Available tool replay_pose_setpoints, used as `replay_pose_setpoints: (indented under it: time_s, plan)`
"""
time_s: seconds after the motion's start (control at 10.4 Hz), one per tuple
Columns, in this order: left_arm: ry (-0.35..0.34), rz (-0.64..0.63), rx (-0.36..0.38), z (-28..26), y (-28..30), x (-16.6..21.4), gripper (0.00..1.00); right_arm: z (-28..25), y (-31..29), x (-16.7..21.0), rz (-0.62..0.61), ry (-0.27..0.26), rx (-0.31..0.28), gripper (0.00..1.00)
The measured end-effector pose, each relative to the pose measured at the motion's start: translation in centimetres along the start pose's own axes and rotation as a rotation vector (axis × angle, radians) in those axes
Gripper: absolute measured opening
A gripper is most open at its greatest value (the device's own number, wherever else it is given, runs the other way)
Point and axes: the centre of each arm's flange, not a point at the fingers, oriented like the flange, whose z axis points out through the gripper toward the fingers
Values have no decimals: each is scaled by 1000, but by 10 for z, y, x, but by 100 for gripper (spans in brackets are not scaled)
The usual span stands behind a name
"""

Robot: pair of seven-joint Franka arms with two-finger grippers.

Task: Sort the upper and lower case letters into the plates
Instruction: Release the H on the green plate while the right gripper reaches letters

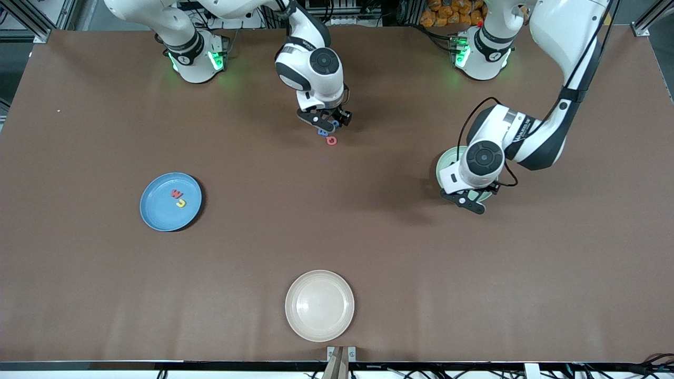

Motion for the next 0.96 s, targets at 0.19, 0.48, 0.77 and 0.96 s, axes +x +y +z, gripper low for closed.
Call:
replay_pose_setpoints:
  time_s: [0.19,0.48,0.77,0.96]
  plan:
    - [-3,-2,-1,2,1,1,100,7,0,2,30,-5,1,73]
    - [-6,-5,-1,0,0,3,100,14,-2,4,74,-15,17,69]
    - [-19,-11,2,-6,-4,6,100,16,-2,4,78,-16,18,64]
    - [-27,-14,0,-6,-5,8,100,15,-3,4,79,-17,26,61]
